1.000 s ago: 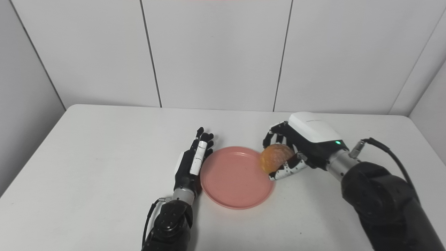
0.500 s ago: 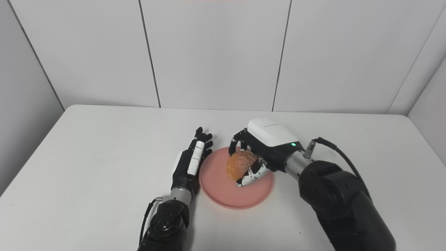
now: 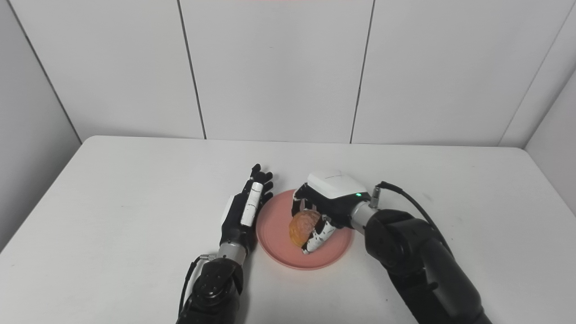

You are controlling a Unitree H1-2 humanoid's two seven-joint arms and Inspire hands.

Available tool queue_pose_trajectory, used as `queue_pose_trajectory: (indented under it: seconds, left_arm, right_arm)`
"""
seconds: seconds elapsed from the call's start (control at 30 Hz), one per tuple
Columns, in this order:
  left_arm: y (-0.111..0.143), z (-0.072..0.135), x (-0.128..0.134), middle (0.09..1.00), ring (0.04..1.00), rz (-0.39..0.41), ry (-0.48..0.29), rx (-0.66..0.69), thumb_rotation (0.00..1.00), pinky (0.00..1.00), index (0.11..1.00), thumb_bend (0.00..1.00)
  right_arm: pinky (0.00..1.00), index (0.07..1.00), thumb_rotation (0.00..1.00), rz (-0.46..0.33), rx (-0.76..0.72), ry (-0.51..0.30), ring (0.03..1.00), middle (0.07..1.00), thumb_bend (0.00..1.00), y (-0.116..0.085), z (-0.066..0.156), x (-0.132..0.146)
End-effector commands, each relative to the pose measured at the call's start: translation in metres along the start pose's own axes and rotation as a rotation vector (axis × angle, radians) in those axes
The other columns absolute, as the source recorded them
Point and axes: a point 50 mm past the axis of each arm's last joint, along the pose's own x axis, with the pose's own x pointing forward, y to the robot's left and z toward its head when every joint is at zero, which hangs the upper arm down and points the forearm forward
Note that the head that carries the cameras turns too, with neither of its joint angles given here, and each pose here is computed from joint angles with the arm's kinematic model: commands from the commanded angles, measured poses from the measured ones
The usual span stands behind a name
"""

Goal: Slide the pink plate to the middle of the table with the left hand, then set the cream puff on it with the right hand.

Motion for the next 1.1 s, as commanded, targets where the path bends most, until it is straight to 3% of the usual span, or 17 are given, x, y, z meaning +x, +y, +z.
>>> queue_pose_trajectory:
  seconds: [0.0, 0.03, 0.1, 0.17, 0.23, 0.3, 0.4, 0.67, 0.73, 0.8, 0.83, 0.9, 1.07]
  left_arm:
    - [0.002, -0.021, -0.007, 0.926, 0.929, 0.010, 0.112, -0.004, 0.88, 0.97, 1.000, 0.83]
    - [0.002, -0.021, -0.007, 0.926, 0.930, 0.008, 0.110, -0.004, 0.88, 0.97, 1.000, 0.83]
    - [0.002, -0.022, -0.007, 0.927, 0.931, 0.007, 0.110, -0.001, 0.89, 0.97, 1.000, 0.83]
    - [0.002, -0.021, -0.007, 0.928, 0.931, 0.011, 0.113, -0.006, 0.89, 0.96, 1.000, 0.83]
    - [0.002, -0.021, -0.007, 0.923, 0.927, 0.017, 0.114, -0.010, 0.88, 0.94, 1.000, 0.84]
    - [0.001, -0.022, -0.007, 0.920, 0.924, 0.021, 0.114, -0.011, 0.88, 0.94, 1.000, 0.85]
    - [0.000, -0.022, -0.008, 0.918, 0.921, 0.021, 0.114, -0.006, 0.89, 0.95, 1.000, 0.84]
    - [0.001, -0.023, -0.008, 0.920, 0.917, 0.023, 0.116, -0.014, 0.88, 0.95, 1.000, 0.84]
    - [0.001, -0.024, -0.008, 0.920, 0.916, 0.023, 0.116, -0.011, 0.88, 0.94, 1.000, 0.83]
    - [0.002, -0.025, -0.008, 0.922, 0.919, 0.023, 0.117, -0.013, 0.88, 0.93, 1.000, 0.82]
    - [0.002, -0.025, -0.008, 0.922, 0.919, 0.024, 0.118, -0.014, 0.88, 0.93, 1.000, 0.82]
    - [0.002, -0.025, -0.008, 0.918, 0.916, 0.026, 0.119, -0.015, 0.88, 0.92, 1.000, 0.83]
    - [0.003, -0.025, -0.008, 0.923, 0.923, 0.020, 0.116, -0.009, 0.88, 0.92, 1.000, 0.83]
  right_arm:
    - [0.55, 0.462, 0.00, -0.093, -0.042, -0.051, 0.570, 0.527, 0.52, -0.031, 0.009, 0.006]
    - [0.60, 0.457, 0.00, -0.091, -0.039, -0.051, 0.589, 0.534, 0.52, -0.031, 0.007, 0.007]
    - [0.61, 0.455, 0.00, -0.084, -0.035, -0.051, 0.594, 0.538, 0.52, -0.029, 0.005, 0.011]
    - [0.44, 0.465, 0.00, -0.080, -0.030, -0.052, 0.492, 0.523, 0.53, -0.026, 0.002, 0.014]
    - [0.33, 0.480, 0.00, -0.078, -0.031, -0.054, 0.412, 0.489, 0.53, -0.023, 0.000, 0.016]
    - [0.30, 0.485, 0.00, -0.074, -0.039, -0.052, 0.387, 0.474, 0.53, -0.021, 0.000, 0.016]
    - [0.34, 0.474, 0.00, -0.068, -0.055, -0.047, 0.437, 0.510, 0.53, -0.018, 0.002, 0.016]
    - [0.30, 0.512, 0.00, -0.065, -0.037, -0.044, 0.386, 0.443, 0.53, -0.022, 0.001, 0.013]
    - [0.35, 0.512, 0.00, -0.063, -0.037, -0.034, 0.435, 0.457, 0.53, -0.024, 0.001, 0.012]
    - [0.50, 0.498, 0.11, -0.063, -0.045, -0.022, 0.604, 0.627, 0.53, -0.026, 0.001, 0.009]
    - [0.56, 0.569, 0.19, -0.065, -0.050, -0.021, 0.673, 0.686, 0.78, -0.026, 0.000, 0.008]
    - [0.61, 0.641, 0.26, -0.068, -0.057, -0.021, 0.752, 0.757, 0.97, -0.026, -0.001, 0.006]
    - [0.65, 0.696, 0.31, -0.072, -0.065, -0.021, 0.800, 0.799, 1.00, -0.028, -0.001, 0.002]
